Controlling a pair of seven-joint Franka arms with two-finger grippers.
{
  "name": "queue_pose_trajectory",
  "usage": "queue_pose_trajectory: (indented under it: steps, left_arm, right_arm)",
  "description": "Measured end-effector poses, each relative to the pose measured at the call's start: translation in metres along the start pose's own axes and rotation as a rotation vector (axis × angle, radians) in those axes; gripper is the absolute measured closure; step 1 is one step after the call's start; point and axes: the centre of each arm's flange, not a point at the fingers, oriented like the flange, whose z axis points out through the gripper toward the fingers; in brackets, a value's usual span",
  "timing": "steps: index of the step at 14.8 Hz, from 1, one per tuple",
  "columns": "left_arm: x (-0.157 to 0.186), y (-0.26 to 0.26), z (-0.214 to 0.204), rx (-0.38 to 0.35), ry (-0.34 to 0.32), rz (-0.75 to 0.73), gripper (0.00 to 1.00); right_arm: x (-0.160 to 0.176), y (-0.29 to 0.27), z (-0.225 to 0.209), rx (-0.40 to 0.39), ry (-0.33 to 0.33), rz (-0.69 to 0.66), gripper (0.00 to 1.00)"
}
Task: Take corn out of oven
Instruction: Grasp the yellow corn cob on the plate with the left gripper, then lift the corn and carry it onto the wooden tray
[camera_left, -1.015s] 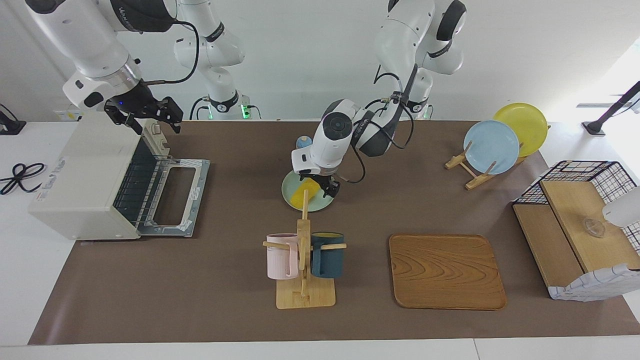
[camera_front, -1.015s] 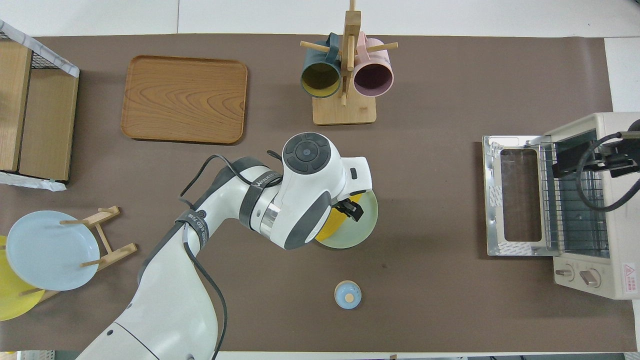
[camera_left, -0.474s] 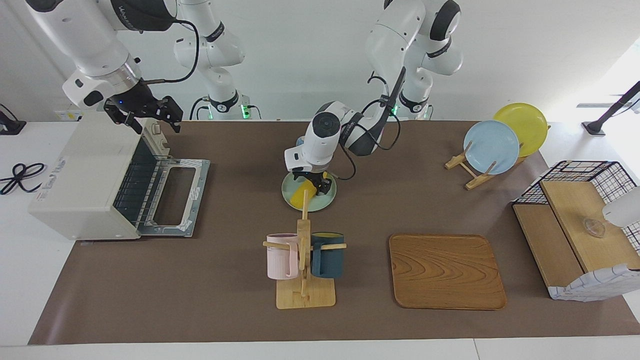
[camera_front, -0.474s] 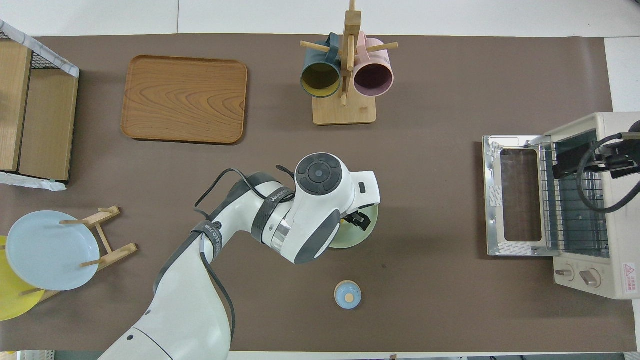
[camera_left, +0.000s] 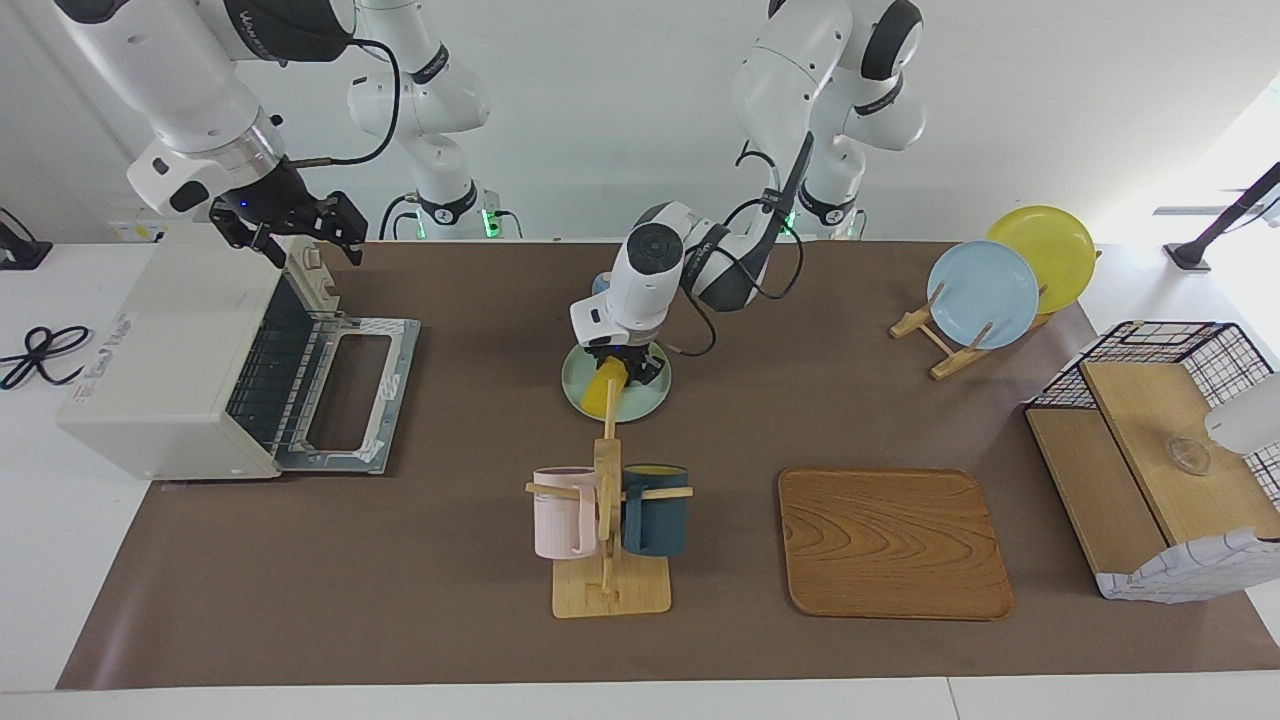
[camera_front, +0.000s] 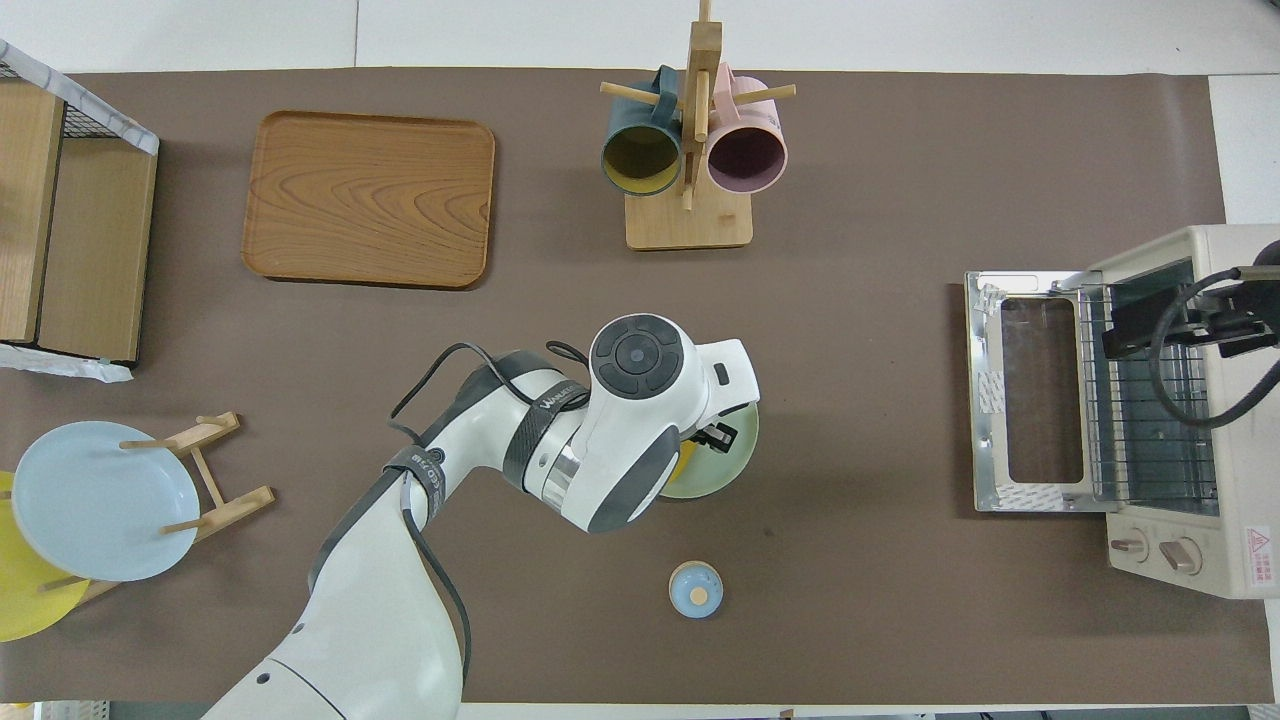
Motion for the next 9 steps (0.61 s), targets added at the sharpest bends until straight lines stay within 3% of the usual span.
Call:
queue_pose_trajectory:
  steps: [4, 9]
  left_arm:
    - [0.004, -0.02, -0.042, -0.008, 0.001, -0.052, 0.44]
    - [-0.008, -0.092, -0.154, -0.054, 0.059, -0.228, 0.44]
  right_arm:
    - [0.0, -0.003, 0.0, -0.001, -0.002, -0.006, 0.0]
    - [0.0, -0.004, 0.0, -0.001, -0.002, -0.008, 0.0]
